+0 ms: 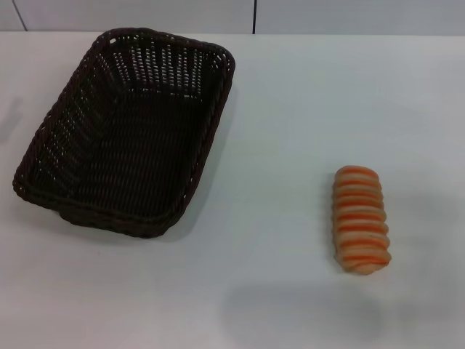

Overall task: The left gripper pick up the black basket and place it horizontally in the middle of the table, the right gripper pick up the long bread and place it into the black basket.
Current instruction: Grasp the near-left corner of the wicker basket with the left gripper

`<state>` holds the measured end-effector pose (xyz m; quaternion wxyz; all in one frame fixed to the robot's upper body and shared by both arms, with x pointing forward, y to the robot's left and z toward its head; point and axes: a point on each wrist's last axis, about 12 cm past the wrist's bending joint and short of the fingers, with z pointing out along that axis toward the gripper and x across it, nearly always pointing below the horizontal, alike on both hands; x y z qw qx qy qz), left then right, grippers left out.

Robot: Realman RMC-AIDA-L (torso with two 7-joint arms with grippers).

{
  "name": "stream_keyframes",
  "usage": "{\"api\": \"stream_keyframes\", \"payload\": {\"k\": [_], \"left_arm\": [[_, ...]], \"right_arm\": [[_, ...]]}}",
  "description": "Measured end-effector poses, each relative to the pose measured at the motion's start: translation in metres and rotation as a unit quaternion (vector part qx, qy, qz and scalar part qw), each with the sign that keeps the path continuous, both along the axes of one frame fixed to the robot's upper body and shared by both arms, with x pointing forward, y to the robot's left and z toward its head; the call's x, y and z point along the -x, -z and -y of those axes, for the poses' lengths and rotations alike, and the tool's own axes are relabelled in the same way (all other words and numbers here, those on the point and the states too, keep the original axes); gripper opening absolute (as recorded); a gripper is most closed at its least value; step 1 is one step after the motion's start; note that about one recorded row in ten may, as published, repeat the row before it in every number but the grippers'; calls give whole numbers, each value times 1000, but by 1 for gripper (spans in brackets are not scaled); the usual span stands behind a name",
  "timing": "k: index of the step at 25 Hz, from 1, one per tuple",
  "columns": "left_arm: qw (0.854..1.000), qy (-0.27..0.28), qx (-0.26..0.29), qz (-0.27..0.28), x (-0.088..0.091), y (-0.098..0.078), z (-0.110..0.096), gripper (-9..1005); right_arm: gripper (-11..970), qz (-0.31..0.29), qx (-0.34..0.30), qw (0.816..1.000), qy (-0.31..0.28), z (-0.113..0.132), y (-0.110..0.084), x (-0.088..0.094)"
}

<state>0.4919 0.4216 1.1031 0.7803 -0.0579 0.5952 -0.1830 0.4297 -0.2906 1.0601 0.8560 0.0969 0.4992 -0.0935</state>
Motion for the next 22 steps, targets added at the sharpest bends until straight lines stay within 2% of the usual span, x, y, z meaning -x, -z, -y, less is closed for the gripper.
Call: {"api": "stream_keyframes", "payload": {"k": [1, 2, 4, 5, 6, 8, 10, 13, 15, 22], "left_arm": [[1000, 0, 0, 0, 0, 0, 0, 839], [1000, 22, 11, -16, -4, -6, 1, 838], [1000, 22, 11, -16, -4, -6, 1, 836], [992, 88, 19, -89, -20, -26, 6, 835], [992, 88, 19, -89, -20, -26, 6, 834], [980, 124, 19, -153, -30, -42, 10, 832], [976, 132, 17, -174, -33, -51, 12, 830], [976, 132, 17, -174, -33, -51, 12, 827], [974, 133, -2, -182, -35, -65, 12, 825], [977, 128, -7, -169, -37, -64, 12, 818]], "right_arm": [[666, 0, 0, 1000, 0, 0, 0, 0], [665, 0, 0, 1000, 0, 0, 0, 0], [664, 0, 0, 1000, -1, 0, 0, 0], [664, 0, 0, 1000, 0, 0, 0, 0], [664, 1, -1, 1000, -1, 0, 0, -1], [663, 1, -1, 1000, 0, 0, 0, -1], [662, 1, -1, 1000, -1, -1, 0, -1], [661, 1, -1, 1000, -1, -1, 0, -1], [660, 1, -1, 1000, 0, 0, 0, 0], [657, 1, -1, 1000, 0, 0, 0, 0]]}}
